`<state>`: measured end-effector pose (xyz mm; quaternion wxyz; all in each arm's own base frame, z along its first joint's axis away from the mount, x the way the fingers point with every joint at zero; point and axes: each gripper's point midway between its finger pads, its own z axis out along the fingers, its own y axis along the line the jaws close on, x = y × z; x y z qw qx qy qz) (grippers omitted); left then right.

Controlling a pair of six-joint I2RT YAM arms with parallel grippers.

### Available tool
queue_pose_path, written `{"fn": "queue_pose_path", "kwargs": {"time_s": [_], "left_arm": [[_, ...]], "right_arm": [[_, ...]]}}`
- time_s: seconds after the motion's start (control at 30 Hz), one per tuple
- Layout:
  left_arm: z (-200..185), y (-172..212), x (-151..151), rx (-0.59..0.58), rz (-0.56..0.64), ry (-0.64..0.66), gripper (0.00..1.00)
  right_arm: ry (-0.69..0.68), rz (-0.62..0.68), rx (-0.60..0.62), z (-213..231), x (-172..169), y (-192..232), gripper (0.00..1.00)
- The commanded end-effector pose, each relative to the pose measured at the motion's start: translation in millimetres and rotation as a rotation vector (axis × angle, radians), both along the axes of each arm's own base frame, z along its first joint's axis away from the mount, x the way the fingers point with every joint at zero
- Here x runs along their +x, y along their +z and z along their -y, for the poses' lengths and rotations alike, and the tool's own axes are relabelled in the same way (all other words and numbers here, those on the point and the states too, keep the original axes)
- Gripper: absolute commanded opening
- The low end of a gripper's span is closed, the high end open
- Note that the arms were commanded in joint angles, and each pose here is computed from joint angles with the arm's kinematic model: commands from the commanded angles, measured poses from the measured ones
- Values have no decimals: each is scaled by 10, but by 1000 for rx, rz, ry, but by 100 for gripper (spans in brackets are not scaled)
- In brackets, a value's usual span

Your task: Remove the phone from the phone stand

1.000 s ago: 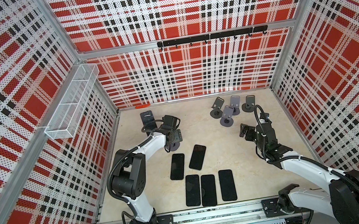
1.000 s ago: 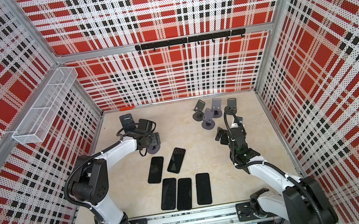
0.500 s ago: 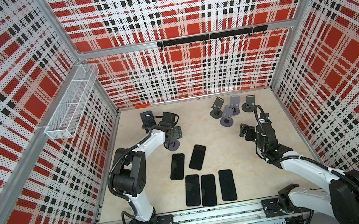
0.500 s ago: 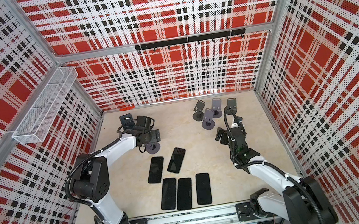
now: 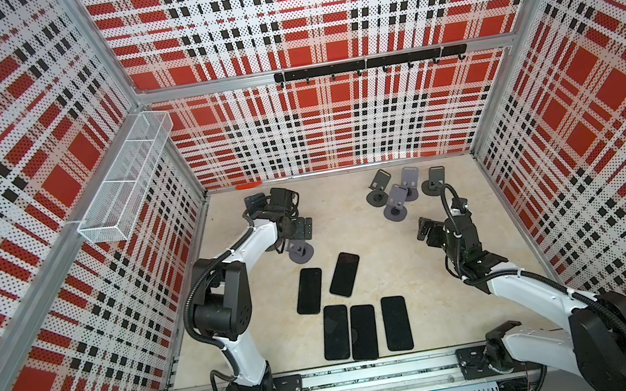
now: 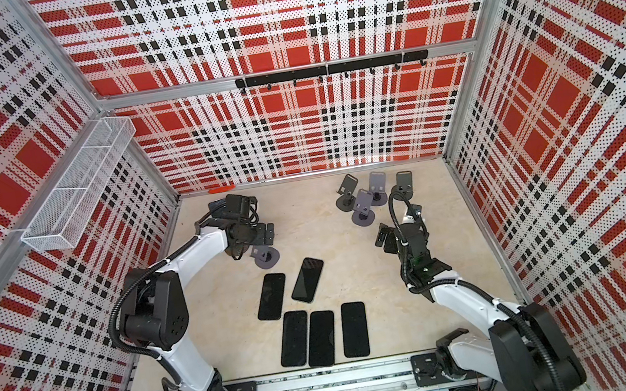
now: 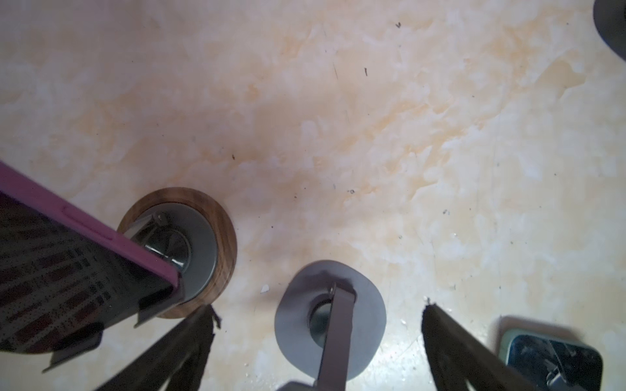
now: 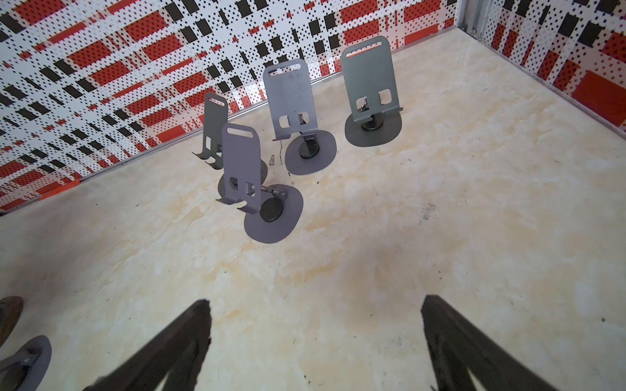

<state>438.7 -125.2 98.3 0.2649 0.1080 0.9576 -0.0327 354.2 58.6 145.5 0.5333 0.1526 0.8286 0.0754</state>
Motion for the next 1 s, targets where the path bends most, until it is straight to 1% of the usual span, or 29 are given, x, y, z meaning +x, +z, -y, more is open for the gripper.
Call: {"fn": "queue_pose_path", "kwargs": {"time_s": [0.0,0.07,0.1,0.23,0.33,0.5,0.6,0.67,0.73,0.83,0.97], "left_arm": [[179,-25,-168,94,-63,-155,98],[125,-127,-206,175,-106,-161,98],[91,-169,-199,189,-126,-159,98],[51,-202,-183,177,-146,-166,98],[61,-193,-203,176,-161,-179,100],[-19,-233,-243,178,-193,-166,92],[-55,-227,-214,171,-194,-138,82],[-60,-202,-194,169,-186,-127,80],[-35,-156,-168,150,-173,-125,79],[40,-91,-146,112,-158,-142,71],[60,-60,-111,87,-148,-130,65]], "right_arm": [[-24,10,-2,46,36,19,100],[-23,9,-2,45,39,14,100],[-20,10,-1,38,39,12,100],[-20,6,-2,37,41,-3,100],[-27,7,-5,55,33,13,100],[-30,27,1,69,14,62,100],[-21,24,4,49,21,58,100],[-20,18,3,47,24,45,100],[-21,17,2,49,26,44,100],[-23,20,1,52,26,57,100],[-24,14,0,54,24,61,100]]}}
